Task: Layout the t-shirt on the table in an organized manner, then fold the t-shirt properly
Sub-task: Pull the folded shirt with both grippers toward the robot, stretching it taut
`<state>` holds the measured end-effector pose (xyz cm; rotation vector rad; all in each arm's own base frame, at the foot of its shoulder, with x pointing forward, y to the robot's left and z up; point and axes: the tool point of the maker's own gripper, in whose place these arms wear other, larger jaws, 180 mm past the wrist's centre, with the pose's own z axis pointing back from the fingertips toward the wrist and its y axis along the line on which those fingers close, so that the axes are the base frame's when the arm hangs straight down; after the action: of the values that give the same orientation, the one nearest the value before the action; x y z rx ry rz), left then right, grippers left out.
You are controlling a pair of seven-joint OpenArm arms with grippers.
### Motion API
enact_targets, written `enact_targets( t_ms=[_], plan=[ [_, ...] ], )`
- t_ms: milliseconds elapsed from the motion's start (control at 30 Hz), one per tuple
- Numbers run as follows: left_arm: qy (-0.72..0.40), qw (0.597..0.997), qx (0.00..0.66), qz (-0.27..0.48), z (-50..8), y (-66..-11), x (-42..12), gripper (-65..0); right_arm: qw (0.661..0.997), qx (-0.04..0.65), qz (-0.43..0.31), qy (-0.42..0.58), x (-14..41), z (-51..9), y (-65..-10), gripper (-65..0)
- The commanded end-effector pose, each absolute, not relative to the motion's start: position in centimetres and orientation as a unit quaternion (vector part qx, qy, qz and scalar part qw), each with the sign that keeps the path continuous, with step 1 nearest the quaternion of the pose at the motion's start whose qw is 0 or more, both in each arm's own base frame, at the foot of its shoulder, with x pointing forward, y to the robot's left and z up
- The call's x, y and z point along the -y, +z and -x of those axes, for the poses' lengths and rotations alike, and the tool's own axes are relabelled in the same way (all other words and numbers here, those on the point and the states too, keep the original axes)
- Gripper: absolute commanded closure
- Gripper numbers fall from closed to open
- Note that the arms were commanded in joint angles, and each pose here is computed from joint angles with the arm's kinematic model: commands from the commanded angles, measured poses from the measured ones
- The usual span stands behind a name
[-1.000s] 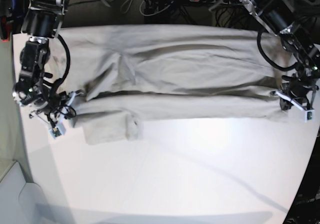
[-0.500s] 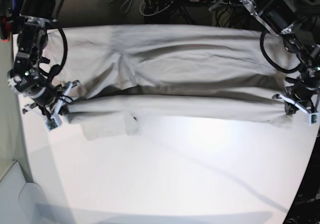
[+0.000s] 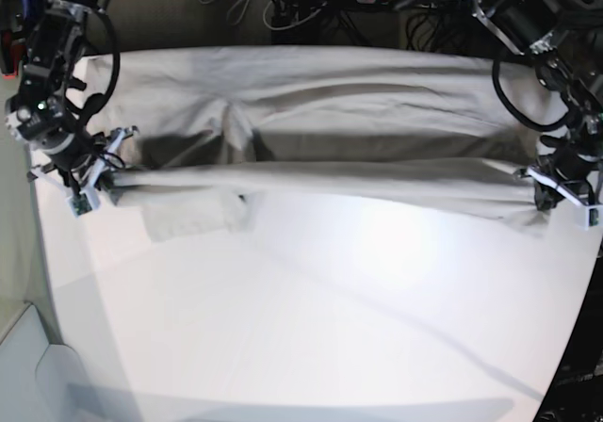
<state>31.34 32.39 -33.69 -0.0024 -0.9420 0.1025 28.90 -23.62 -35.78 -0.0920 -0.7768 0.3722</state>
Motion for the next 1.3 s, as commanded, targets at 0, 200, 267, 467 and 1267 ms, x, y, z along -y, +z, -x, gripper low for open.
enact_targets(
  t_ms=[0, 200, 267, 467, 1267],
  plan=[
    [0.044, 0.878, 0.477, -0.011, -31.8, -31.8, -33.2, -0.1, 0.896, 0.402, 0.045, 0.185, 23.2, -29.3, -34.3, 0.0],
    [0.052, 0.882, 0.468, -0.019, -29.8, -32.6, -33.7, -0.1, 0.896, 0.398, 0.047, 0.192, 22.5, -27.5, -34.3, 0.0],
    [0.067, 0.882, 0.465, -0.025, -29.1, -32.6, -34.6, -0.1, 0.898, 0.393, 0.048, 0.193, 22.5, -27.3, -34.5, 0.0],
    [0.083, 0.885, 0.456, -0.036, -27.6, -33.1, -35.8, -0.1, 0.903, 0.375, 0.054, 0.200, 23.2, -26.1, -35.2, 0.0],
    [0.049, 0.909, 0.410, -0.055, -23.6, -32.4, -34.9, -0.1, 0.908, 0.353, 0.059, 0.220, 23.0, -23.4, -35.6, 0.0]
  ],
)
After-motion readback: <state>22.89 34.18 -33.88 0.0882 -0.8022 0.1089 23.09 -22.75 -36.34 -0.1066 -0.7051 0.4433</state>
